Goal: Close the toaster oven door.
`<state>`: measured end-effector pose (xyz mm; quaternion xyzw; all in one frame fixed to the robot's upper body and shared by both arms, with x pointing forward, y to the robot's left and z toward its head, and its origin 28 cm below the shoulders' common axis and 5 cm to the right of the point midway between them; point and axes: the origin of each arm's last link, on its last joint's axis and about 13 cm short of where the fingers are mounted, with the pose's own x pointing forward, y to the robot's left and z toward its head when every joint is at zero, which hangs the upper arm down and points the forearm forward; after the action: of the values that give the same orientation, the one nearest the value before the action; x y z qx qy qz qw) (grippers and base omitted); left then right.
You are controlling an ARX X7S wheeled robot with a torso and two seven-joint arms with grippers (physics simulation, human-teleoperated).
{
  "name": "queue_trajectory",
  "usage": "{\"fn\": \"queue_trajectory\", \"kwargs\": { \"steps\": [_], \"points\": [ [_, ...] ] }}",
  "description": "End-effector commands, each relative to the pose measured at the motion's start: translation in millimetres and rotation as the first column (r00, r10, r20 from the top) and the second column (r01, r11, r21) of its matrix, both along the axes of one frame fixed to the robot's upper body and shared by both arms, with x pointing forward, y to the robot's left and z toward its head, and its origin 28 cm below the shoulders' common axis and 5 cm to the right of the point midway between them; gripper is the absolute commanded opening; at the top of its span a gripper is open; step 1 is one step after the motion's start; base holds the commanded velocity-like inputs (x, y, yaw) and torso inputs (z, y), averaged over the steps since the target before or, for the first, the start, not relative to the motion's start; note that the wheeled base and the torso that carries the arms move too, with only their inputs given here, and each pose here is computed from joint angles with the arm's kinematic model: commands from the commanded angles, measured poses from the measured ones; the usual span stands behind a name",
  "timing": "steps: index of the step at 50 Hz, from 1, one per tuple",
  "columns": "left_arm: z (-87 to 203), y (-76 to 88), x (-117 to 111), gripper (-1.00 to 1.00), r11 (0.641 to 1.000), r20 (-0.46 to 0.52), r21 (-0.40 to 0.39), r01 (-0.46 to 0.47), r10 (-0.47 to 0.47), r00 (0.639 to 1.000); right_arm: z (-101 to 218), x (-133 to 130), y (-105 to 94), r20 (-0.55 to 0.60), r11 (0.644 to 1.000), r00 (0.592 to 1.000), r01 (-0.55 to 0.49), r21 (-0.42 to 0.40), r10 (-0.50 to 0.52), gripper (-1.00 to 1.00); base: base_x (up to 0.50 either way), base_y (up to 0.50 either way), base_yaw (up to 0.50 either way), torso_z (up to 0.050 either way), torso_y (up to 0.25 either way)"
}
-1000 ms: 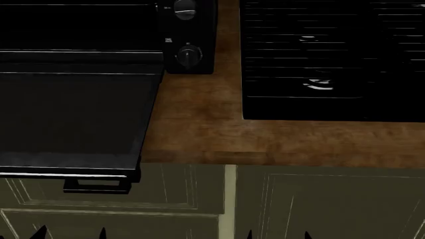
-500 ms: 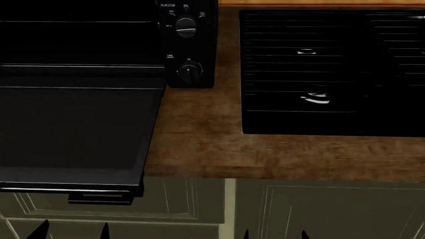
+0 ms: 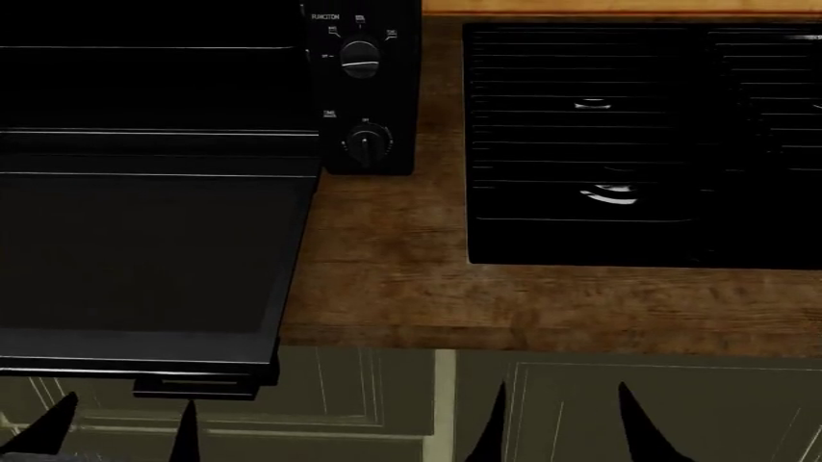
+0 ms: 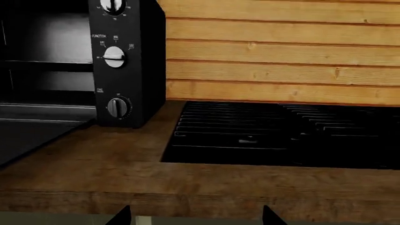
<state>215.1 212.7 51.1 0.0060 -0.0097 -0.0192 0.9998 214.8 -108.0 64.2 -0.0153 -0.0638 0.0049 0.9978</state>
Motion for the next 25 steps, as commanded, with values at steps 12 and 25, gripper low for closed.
{"fn": "queue_trajectory", "kwargs": {
  "steps": [12,25],
  "points": [
    [132,55.7,28,1.0,0.999,0.074,0.048,0.01,-0.014,0.997,208,-29,-63.7,0.504,0.957,0.844,0.27,-0.105,-0.182,1.0,0.0,0.0,0.0,0.0,0.0],
    [168,71.3,48,1.0,0.996,0.089,0.082,0.018,-0.026,0.996,267,-68,-84.2,0.623,0.928,0.749,0.359,-0.097,-0.225,1.0,0.0,0.0,0.0,0.0,0.0]
  ]
}}
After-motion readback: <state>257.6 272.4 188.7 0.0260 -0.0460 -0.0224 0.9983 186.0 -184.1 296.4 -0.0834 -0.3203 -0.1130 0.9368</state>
